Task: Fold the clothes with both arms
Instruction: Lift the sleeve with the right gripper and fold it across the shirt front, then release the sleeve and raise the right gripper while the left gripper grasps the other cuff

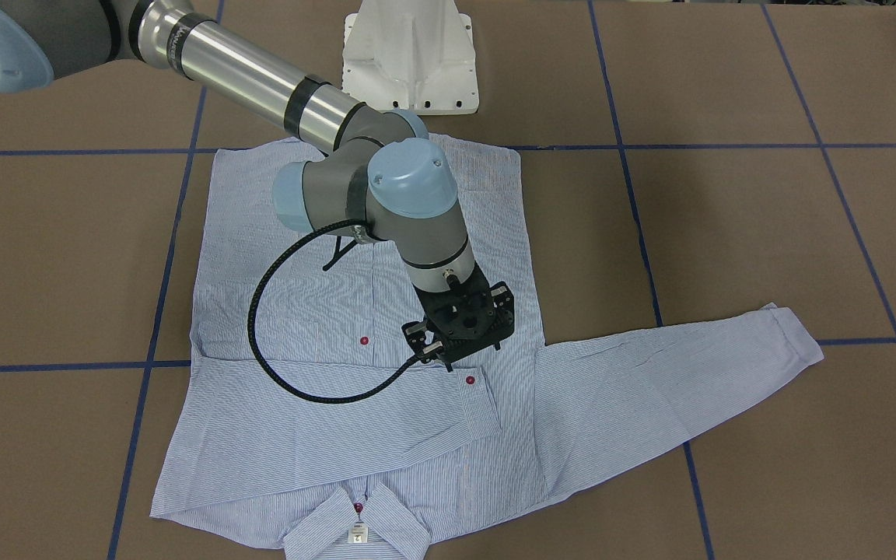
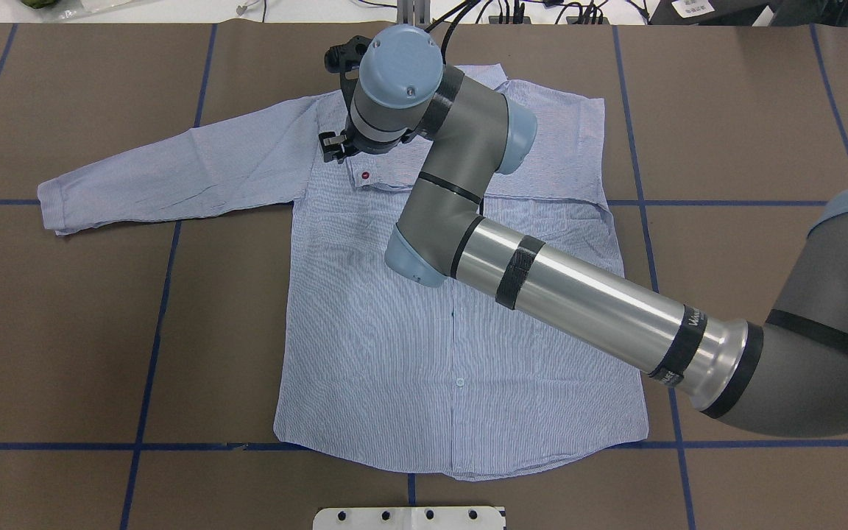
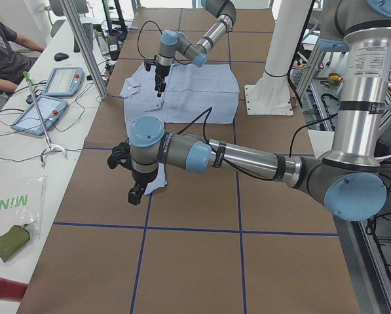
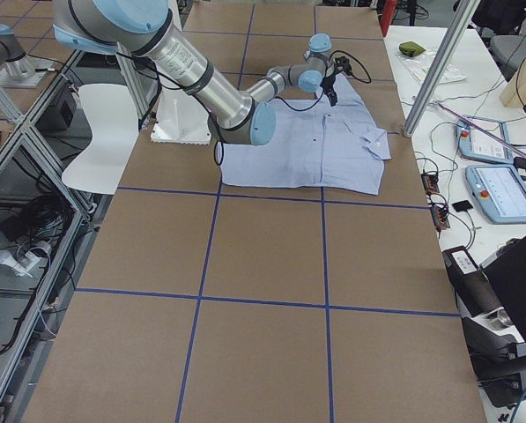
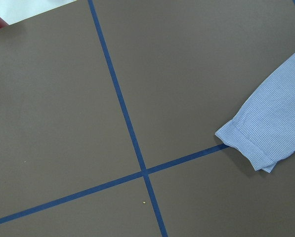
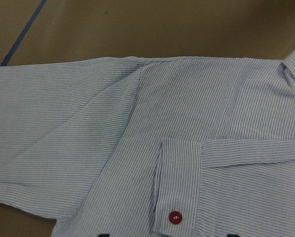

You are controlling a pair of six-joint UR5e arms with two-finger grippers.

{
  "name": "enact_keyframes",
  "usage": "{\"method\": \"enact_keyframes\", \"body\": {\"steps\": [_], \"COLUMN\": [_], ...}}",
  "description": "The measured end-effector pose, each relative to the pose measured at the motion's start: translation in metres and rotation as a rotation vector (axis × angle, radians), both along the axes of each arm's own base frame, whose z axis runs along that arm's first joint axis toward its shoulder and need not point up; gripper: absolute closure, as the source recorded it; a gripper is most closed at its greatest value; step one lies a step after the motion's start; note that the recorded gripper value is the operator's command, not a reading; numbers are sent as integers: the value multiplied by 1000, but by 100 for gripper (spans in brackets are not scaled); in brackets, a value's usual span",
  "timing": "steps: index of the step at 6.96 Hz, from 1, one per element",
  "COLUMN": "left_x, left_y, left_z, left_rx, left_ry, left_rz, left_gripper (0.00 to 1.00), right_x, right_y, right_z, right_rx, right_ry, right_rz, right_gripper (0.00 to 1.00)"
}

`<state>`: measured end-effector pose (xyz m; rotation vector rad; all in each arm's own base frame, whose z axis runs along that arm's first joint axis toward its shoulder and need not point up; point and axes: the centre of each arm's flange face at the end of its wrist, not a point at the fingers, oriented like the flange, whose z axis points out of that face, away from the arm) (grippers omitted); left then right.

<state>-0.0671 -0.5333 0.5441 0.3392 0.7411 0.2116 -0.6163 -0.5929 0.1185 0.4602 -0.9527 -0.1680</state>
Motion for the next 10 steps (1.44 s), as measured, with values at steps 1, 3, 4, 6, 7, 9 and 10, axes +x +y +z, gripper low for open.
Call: {"method": "enact_keyframes", "body": {"steps": [1,3,4,6,7,9,10], "left_x": [13,61,88,146,180,248,264], "left_y": [-3,-10,-11,-6,1,10,11], "left_z": [-4,-2,9,44,52,53,54], "left_rx": [-10,-57,-74,-155,-218,-278,-277], "left_ry": [22,108,162,286,345,379,371], "left_rz": [-38,-133,-169,-253,-318,-425,-450], "left_gripper": [1,1,1,6,8,13,19], "right_x": [10,65,110,207,253,311,324], "right_y": [2,3,6,16,22,32,35], "right_z": [-8,-7,13,63,82,111,122], "right_rx": [-14,-99,-144,-232,-244,-223,-224], "right_ry": [3,52,70,112,157,237,252], "right_rz": [10,5,5,1,-14,-53,-59], "right_gripper": [0,0,0,0,0,0,0]}}
